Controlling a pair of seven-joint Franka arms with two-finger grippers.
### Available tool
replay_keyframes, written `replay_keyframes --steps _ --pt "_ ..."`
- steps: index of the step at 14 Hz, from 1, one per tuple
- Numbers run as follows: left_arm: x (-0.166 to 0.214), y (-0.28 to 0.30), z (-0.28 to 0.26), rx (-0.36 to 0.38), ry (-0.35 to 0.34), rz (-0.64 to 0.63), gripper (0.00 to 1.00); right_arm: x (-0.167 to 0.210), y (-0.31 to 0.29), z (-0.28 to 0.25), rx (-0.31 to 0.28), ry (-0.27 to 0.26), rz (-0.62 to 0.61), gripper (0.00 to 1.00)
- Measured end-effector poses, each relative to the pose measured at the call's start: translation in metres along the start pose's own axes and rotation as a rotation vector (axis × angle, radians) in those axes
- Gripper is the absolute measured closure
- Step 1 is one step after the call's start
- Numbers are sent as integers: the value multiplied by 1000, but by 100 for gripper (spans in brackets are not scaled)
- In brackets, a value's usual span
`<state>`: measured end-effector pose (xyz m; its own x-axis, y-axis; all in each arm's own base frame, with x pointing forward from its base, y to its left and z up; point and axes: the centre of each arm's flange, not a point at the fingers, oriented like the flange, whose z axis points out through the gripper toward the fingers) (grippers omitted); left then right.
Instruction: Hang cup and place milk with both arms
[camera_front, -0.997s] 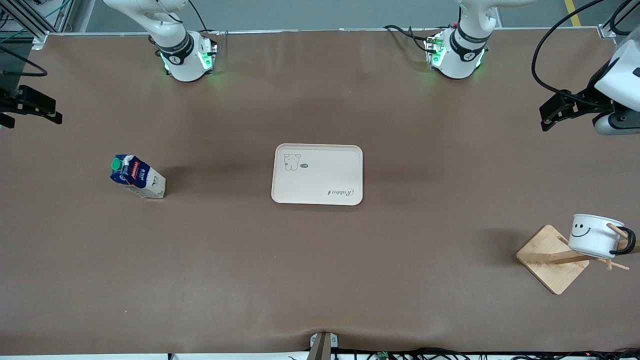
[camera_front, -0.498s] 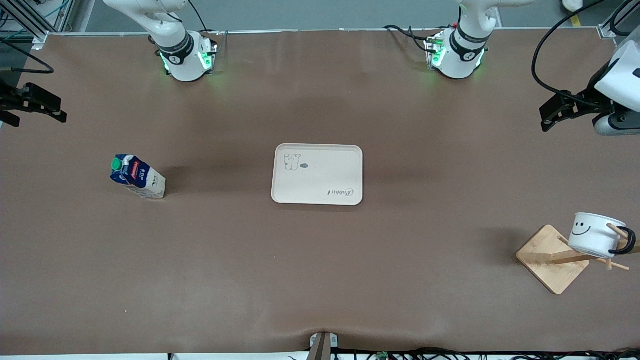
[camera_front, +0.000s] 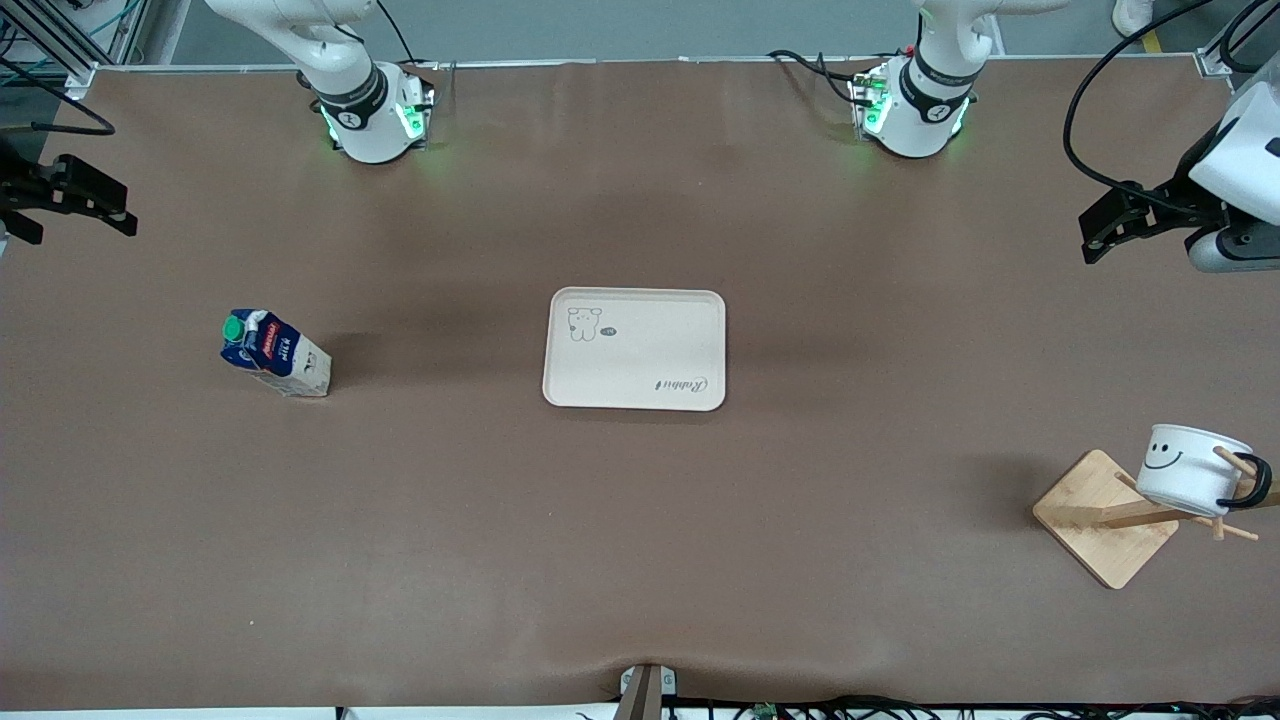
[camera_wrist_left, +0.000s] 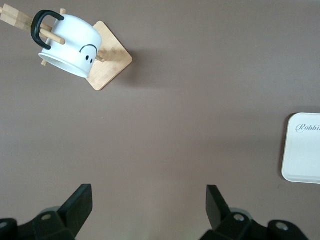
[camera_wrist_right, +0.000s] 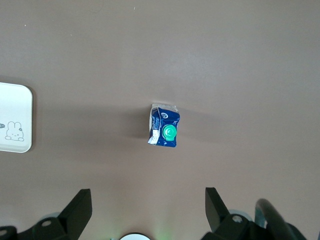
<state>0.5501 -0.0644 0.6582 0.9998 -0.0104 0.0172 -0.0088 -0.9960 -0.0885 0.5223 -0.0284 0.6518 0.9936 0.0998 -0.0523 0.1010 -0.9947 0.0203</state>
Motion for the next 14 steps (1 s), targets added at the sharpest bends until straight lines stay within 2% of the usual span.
replay_keyframes --steps 14 --pt "0 0 1 0 -1 0 0 0 -6 -3 2 6 -8 0"
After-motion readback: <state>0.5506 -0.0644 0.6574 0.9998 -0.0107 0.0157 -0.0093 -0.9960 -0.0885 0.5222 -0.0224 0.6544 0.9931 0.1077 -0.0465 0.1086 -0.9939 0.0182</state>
